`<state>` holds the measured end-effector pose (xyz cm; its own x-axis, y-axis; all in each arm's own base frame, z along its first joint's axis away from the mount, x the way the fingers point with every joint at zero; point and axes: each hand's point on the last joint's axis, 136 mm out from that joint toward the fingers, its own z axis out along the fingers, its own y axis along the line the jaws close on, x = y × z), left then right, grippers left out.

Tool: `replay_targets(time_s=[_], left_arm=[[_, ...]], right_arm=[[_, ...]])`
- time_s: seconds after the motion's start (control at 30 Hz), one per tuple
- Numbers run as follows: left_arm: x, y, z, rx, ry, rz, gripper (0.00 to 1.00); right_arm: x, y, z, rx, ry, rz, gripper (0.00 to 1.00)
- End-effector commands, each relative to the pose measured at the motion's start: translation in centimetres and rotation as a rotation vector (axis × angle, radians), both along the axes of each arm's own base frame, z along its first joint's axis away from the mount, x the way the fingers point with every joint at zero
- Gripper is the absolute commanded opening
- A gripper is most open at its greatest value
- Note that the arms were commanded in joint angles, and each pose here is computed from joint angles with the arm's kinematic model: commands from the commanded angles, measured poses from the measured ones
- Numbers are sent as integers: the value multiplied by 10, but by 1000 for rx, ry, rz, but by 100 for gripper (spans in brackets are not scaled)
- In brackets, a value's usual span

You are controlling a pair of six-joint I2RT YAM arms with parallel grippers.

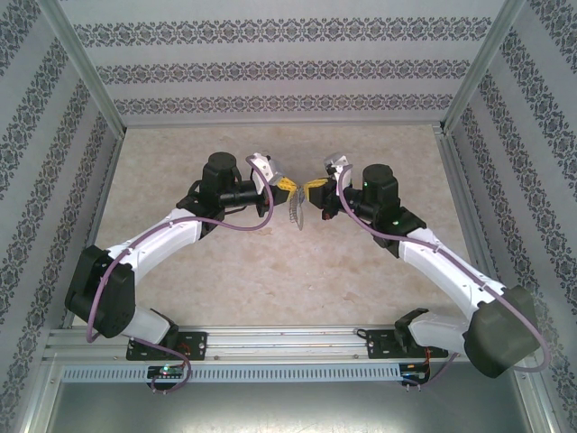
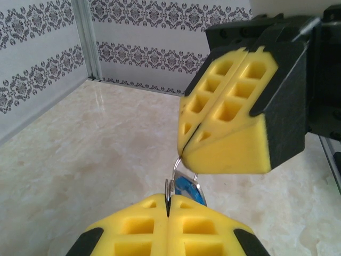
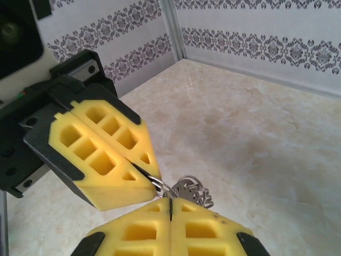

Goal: Put the keys on the keyring

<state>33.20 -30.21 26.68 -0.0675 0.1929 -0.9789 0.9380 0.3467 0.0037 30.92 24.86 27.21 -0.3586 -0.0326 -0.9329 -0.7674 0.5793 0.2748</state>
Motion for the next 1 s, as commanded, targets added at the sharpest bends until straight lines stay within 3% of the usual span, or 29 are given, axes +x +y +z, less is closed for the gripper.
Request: replay_targets(time_s=[0.0, 0.63, 0.97], left_arm=[[-8, -9, 18, -20, -60, -55, 0], [-8, -10, 18, -23, -58, -57, 0], [-8, -10, 17, -12, -58, -55, 0]], right_arm=[[-11, 4, 17, 23, -50, 30, 0], [-7, 19, 19, 20, -53, 70, 0], [-13, 3, 15, -16, -63, 10, 0]])
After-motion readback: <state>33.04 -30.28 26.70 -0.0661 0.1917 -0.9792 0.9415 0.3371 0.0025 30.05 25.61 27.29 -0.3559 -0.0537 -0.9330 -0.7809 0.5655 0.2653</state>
